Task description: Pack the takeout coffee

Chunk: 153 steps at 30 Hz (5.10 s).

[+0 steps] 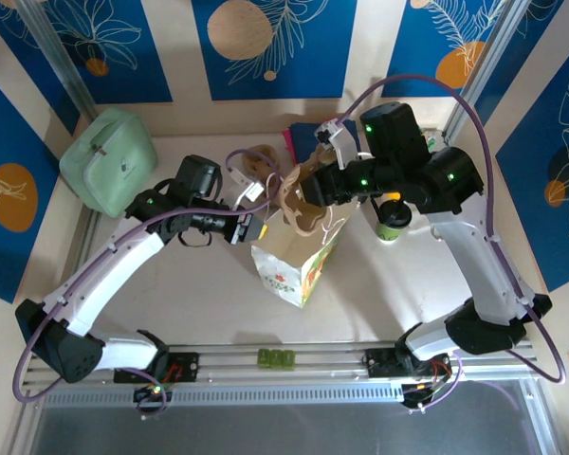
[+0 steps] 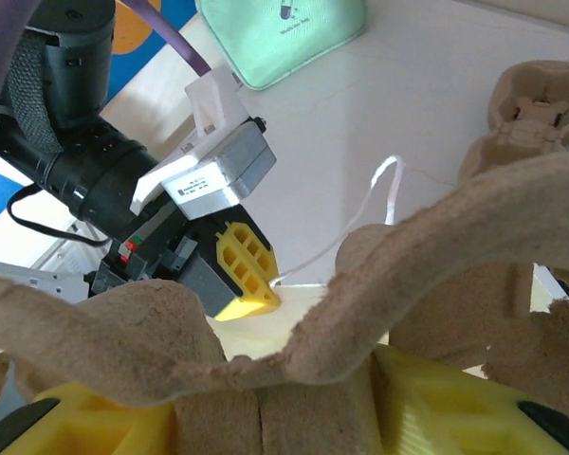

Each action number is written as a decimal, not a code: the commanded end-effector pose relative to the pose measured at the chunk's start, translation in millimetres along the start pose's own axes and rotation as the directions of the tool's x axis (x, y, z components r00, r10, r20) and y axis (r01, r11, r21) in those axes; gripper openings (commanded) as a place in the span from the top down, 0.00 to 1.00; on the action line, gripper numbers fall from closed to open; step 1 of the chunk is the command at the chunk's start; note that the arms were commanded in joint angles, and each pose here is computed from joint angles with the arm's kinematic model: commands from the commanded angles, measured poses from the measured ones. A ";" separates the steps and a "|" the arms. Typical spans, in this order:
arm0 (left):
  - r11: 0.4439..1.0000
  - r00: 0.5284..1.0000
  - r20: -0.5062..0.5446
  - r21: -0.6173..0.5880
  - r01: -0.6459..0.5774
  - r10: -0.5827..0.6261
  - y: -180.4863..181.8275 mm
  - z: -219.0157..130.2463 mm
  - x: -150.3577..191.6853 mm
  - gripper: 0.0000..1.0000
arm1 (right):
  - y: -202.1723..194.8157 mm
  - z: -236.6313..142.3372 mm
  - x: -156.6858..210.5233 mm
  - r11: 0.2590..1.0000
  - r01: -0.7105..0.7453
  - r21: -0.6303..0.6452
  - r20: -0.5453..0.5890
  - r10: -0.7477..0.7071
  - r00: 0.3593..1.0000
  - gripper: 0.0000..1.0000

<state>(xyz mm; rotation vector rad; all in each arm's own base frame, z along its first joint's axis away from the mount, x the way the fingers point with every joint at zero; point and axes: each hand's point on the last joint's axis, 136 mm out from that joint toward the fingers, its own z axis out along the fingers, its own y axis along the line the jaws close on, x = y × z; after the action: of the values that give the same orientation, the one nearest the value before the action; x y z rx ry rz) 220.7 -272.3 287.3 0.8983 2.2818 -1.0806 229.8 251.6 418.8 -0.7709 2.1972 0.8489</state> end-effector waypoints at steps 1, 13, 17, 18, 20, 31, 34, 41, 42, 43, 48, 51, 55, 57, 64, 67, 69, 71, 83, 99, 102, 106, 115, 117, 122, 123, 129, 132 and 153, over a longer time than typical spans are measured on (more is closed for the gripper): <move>0.997 0.999 0.005 0.058 -0.049 0.049 -10.2 1.2 0.2 1.00 | 14.1 0.5 -5.4 0.995 0.040 -0.095 0.019 -0.038 0.999 0.55; 0.997 0.999 -0.005 0.059 -0.053 0.053 -9.8 2.2 1.6 1.00 | -6.7 29.2 12.0 0.995 0.022 -0.098 -0.024 -0.025 0.999 0.58; 0.997 0.998 -0.003 0.049 -0.055 0.055 -8.4 1.5 1.4 1.00 | -11.3 33.9 22.4 0.996 0.018 -0.089 -0.048 -0.022 0.999 0.59; 0.997 0.999 -0.005 0.050 -0.054 0.055 -8.5 1.6 1.6 1.00 | -12.6 35.2 25.3 0.996 0.023 -0.086 -0.055 -0.028 0.998 0.59; 0.997 0.998 -0.004 0.056 -0.058 0.058 -9.9 1.4 1.4 1.00 | -15.1 36.3 29.3 0.997 0.032 -0.077 -0.057 -0.036 0.998 0.58; 0.997 0.998 -0.011 0.048 -0.057 0.057 -8.3 1.2 2.6 1.00 | -25.7 45.9 55.2 0.999 0.016 -0.041 -0.110 -0.020 0.994 0.61; 0.998 0.998 -0.011 0.044 -0.055 0.056 -7.4 1.2 2.2 1.00 | -26.4 44.2 61.2 0.999 0.011 -0.036 -0.114 -0.015 0.993 0.61; 0.997 0.998 -0.014 0.054 -0.054 0.055 -9.4 1.3 2.2 1.00 | -33.1 49.3 77.0 1.000 0.008 -0.020 -0.147 -0.011 0.989 0.61; 0.997 0.998 -0.015 0.054 -0.054 0.055 -9.1 1.3 1.7 1.00 | -35.4 50.6 79.3 1.000 0.006 -0.010 -0.157 -0.008 0.988 0.61; 0.997 0.998 -0.016 0.056 -0.054 0.055 -9.9 1.1 1.9 1.00 | -36.9 51.1 79.9 1.000 0.006 -0.003 -0.161 -0.006 0.987 0.61; 0.997 0.998 -0.028 0.067 -0.048 0.050 -10.8 2.4 3.6 1.00 | -44.7 55.2 82.9 0.999 0.005 0.033 -0.178 0.001 0.984 0.62; 0.997 0.998 -0.030 0.069 -0.046 0.048 -10.7 2.8 4.1 1.00 | -49.8 58.3 85.4 0.998 0.013 0.058 -0.192 -0.001 0.981 0.62; 0.996 0.998 -0.030 0.075 -0.046 0.048 -11.8 2.8 4.4 1.00 | -55.2 63.7 90.9 0.995 0.032 0.092 -0.222 -0.011 0.975 0.61; 0.996 0.998 -0.030 0.078 -0.047 0.049 -12.2 2.9 4.4 1.00 | -55.9 67.3 94.5 0.994 0.045 0.101 -0.242 -0.019 0.970 0.62; 0.995 0.998 -0.032 0.086 -0.046 0.049 -13.4 3.1 4.3 1.00 | -64.0 75.5 104.6 0.984 0.089 0.157 -0.299 -0.039 0.953 0.61; 0.995 0.998 -0.036 0.091 -0.044 0.047 -13.8 3.9 5.2 1.00 | -67.6 77.5 106.8 0.980 0.096 0.175 -0.313 -0.037 0.949 0.62; 0.995 0.998 -0.038 0.095 -0.042 0.046 -13.6 4.3 5.7 1.00 | -69.3 79.0 108.4 0.978 0.102 0.182 -0.323 -0.039 0.946 0.62; 0.994 0.998 -0.040 0.097 -0.041 0.045 -14.1 4.1 6.5 1.00 | -70.6 79.9 109.1 0.976 0.111 0.187 -0.329 -0.044 0.943 0.61; 0.993 0.998 -0.059 0.118 -0.023 0.030 -15.0 7.2 9.0 1.00 | -76.8 90.0 115.1 0.968 0.146 0.202 -0.373 -0.062 0.926 0.61; 0.994 0.998 -0.062 0.110 -0.020 0.027 -13.4 7.5 10.3 1.00 | -80.9 110.5 136.5 0.951 0.229 0.208 -0.474 -0.107 0.874 0.61; 0.995 0.998 -0.060 0.096 -0.017 0.023 -11.2 7.8 10.0 1.00 | -79.1 111.8 140.2 0.950 0.240 0.199 -0.485 -0.117 0.866 0.62; 0.998 0.999 -0.049 0.054 -0.007 0.010 -5.1 6.2 8.9 1.00 | -75.4 111.9 144.2 0.946 0.263 0.186 -0.495 -0.141 0.857 0.61; 0.995 0.998 0.010 -0.071 0.065 -0.065 12.9 -3.9 10.8 1.00 | -68.6 112.0 148.2 0.941 0.294 0.165 -0.502 -0.177 0.846 0.61; 0.992 0.996 0.019 -0.092 0.090 -0.089 16.6 -5.7 13.3 1.00 | -66.4 113.9 148.4 0.941 0.301 0.157 -0.503 -0.186 0.844 0.61; 0.986 0.991 0.037 -0.107 0.129 -0.126 18.7 -8.9 17.6 1.00 | -63.7 117.8 149.1 0.935 0.321 0.150 -0.513 -0.204 0.834 0.61; 0.985 0.991 0.040 -0.110 0.131 -0.127 18.8 -9.5 17.9 1.00 | -63.3 118.5 148.5 0.932 0.328 0.152 -0.514 -0.208 0.832 0.61; 0.989 0.991 0.033 -0.059 0.133 -0.131 11.3 -7.1 18.4 1.00 | -59.8 127.5 142.5 0.927 0.348 0.138 -0.508 -0.236 0.829 0.61; 0.990 0.991 0.022 -0.037 0.135 -0.134 8.9 -4.7 19.6 1.00 | -61.3 134.2 141.3 0.918 0.370 0.140 -0.521 -0.249 0.816 0.60; 0.991 0.991 0.004 -0.040 0.131 -0.131 9.3 -3.8 19.3 1.00 | -71.2 160.2 151.0 0.903 0.413 0.115 -0.552 -0.288 0.783 0.57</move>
<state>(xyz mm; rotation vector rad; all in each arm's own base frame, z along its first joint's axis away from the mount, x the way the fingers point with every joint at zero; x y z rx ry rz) 215.4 -257.3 268.2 0.7259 2.3865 -1.0639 246.2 280.4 199.1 -1.3301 2.4289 0.1837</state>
